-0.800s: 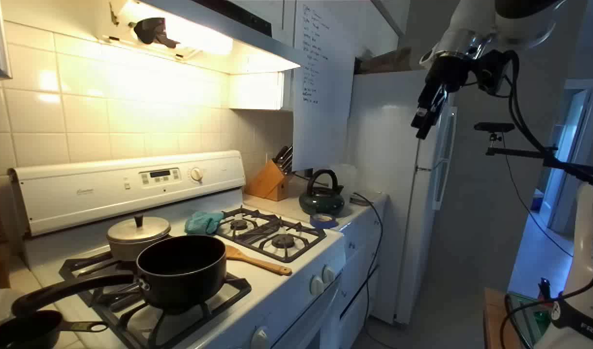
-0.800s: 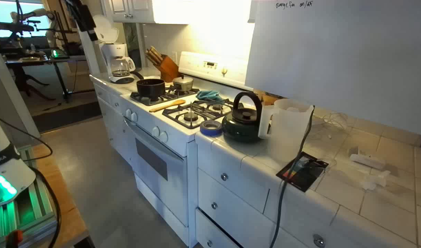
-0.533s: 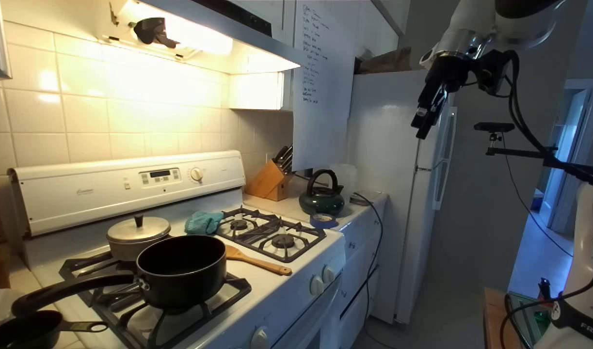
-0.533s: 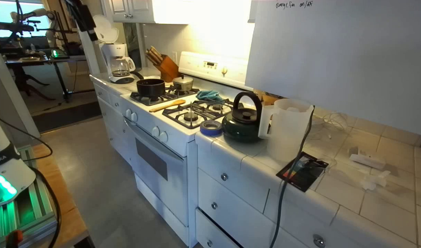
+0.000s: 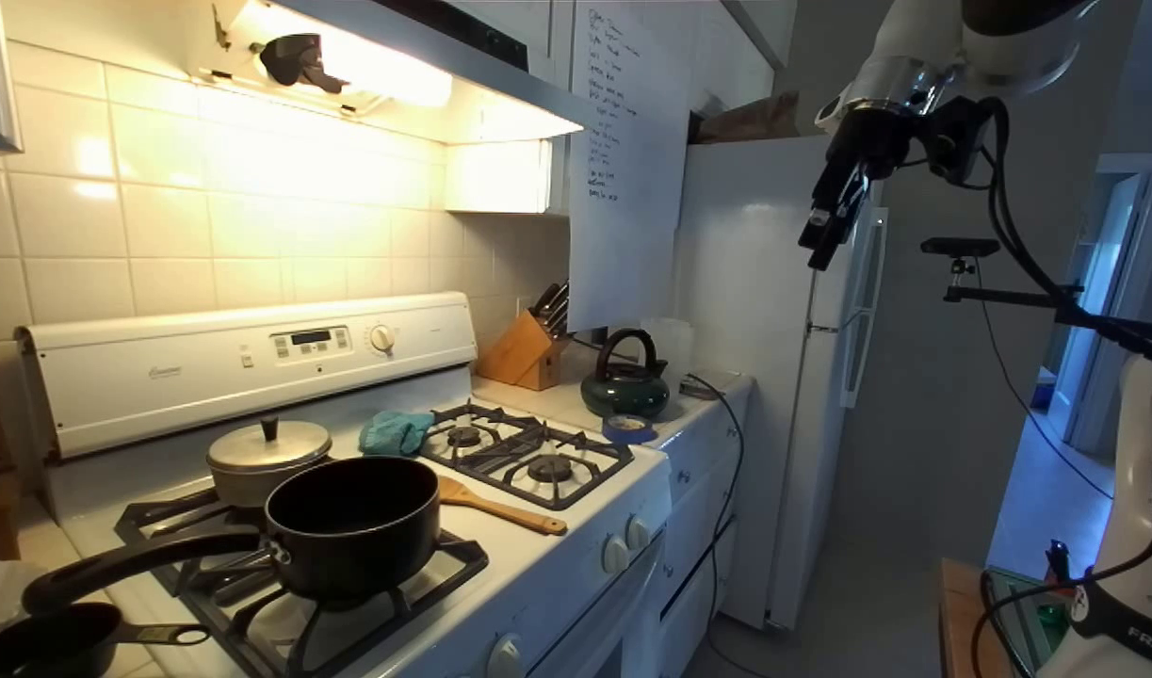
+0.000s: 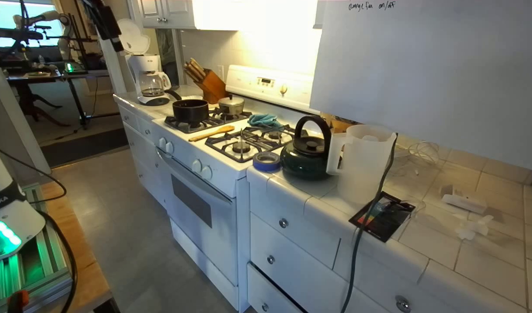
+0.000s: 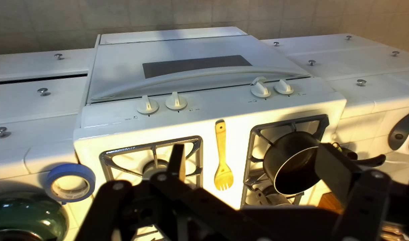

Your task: Move the pot slightly to the left

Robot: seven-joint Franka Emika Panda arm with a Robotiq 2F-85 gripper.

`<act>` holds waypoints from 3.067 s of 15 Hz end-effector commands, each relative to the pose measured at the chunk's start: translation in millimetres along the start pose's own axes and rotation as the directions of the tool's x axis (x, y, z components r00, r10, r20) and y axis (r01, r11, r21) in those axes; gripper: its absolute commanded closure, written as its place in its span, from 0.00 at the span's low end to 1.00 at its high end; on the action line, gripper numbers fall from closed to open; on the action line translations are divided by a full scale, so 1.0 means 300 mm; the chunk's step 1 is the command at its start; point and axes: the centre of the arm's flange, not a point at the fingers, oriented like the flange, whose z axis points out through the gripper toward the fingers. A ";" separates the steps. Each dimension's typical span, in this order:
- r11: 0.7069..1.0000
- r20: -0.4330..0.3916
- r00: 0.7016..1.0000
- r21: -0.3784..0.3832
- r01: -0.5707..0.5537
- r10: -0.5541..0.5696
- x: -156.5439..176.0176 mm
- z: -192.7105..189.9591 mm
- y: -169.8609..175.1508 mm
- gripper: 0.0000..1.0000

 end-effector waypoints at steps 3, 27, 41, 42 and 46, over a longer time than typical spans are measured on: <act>1.000 -0.021 1.000 0.002 0.000 0.000 0.036 0.028 -0.007 0.00; 0.981 0.027 0.986 -0.095 0.169 -0.167 0.690 0.808 -0.227 0.00; 0.945 -0.127 0.943 -0.158 0.287 -0.308 1.059 0.999 -0.352 0.00; 0.936 -0.114 0.935 -0.154 0.317 -0.335 1.108 1.027 -0.378 0.00; 0.901 -0.069 0.905 -0.147 0.407 -0.420 1.235 1.156 -0.488 0.00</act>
